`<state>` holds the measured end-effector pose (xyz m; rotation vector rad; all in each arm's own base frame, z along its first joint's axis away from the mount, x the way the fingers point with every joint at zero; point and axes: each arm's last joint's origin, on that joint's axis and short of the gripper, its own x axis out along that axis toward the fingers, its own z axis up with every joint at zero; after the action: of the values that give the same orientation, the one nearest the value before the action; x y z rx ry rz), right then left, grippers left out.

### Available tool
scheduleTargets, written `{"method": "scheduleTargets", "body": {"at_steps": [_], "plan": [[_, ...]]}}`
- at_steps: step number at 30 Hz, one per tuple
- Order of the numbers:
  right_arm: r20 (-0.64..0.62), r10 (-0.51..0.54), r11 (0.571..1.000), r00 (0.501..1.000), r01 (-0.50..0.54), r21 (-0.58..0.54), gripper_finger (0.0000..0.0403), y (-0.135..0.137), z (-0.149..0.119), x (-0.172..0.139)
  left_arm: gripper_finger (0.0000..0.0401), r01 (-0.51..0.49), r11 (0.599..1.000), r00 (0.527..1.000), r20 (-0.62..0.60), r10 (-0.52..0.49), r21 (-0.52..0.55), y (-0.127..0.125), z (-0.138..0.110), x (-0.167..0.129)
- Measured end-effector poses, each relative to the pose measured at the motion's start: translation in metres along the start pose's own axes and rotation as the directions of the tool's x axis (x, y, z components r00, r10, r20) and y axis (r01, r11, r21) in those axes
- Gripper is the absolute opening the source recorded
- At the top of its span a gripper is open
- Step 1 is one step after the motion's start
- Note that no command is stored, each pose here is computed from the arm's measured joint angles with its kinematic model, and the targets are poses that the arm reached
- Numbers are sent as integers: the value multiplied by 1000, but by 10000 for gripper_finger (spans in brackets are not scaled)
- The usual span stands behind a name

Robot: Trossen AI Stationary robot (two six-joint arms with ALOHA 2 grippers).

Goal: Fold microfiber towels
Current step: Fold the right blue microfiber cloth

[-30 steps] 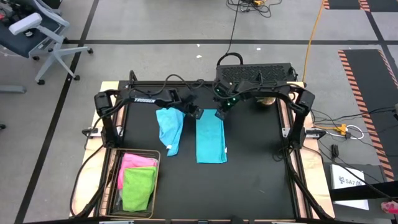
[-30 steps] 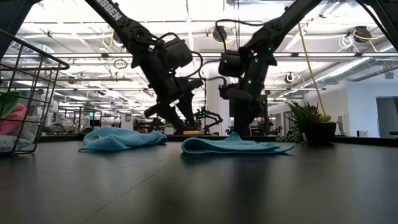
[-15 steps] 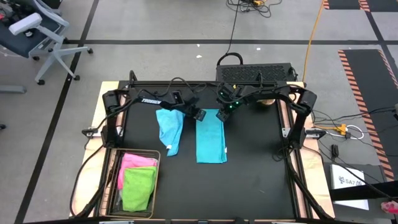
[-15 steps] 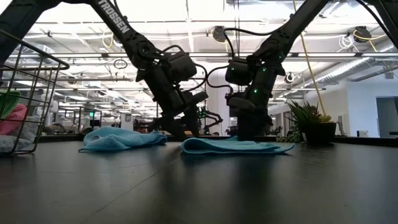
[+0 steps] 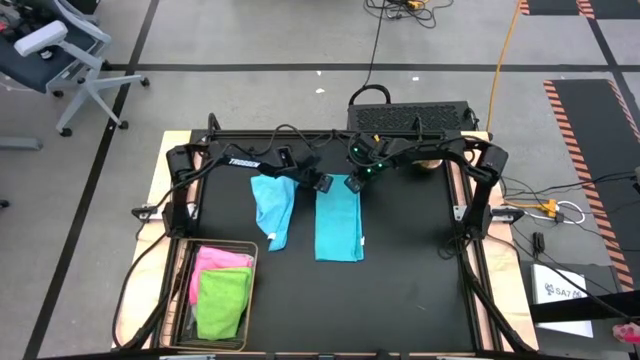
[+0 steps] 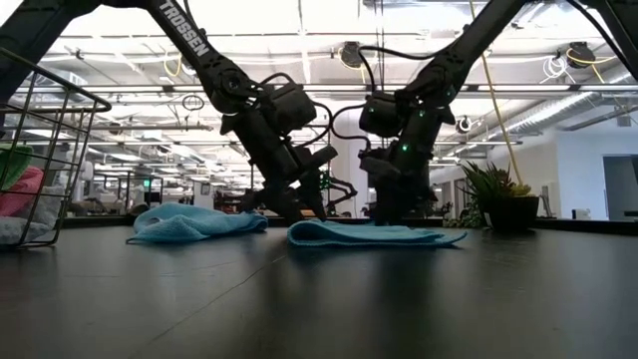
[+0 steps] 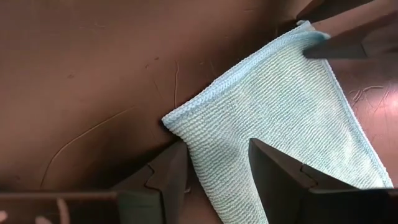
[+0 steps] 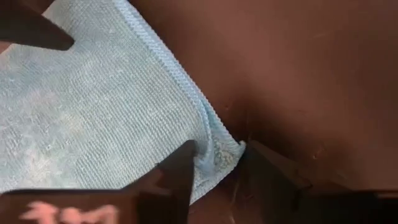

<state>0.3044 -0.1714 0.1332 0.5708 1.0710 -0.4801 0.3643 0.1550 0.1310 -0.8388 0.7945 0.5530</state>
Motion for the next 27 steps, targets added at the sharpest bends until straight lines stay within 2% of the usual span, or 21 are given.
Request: {"method": "scheduleTargets", "body": {"at_steps": [3,5,7,12,13,20,27], "plan": [[1,-7,1000,1000,7,-1,71,0,0,0,166,3,1000,1000,-2,-3,-1,0,0,0],[0,-7,1000,1000,7,-14,27,0,0,0,147,4,1000,1000,-2,-4,2,-1,-1,0],[-1,-2,1000,1000,2,-31,10,0,0,0,118,12,1000,1000,3,-12,14,-3,-1,1],[-6,4,1000,1000,-5,-30,4,0,-1,1,20,34,997,999,10,-35,74,-7,-2,1],[-8,5,1000,1000,-5,-29,4,0,-1,1,12,43,995,999,16,-45,86,-8,-2,1],[-47,-11,998,999,8,-63,2,7,-6,-3,5,51,994,998,33,-55,101,-10,-1,1],[-25,-69,984,997,64,-166,1,26,-13,-38,3,7,994,1000,24,-10,109,-10,-4,1]]}}
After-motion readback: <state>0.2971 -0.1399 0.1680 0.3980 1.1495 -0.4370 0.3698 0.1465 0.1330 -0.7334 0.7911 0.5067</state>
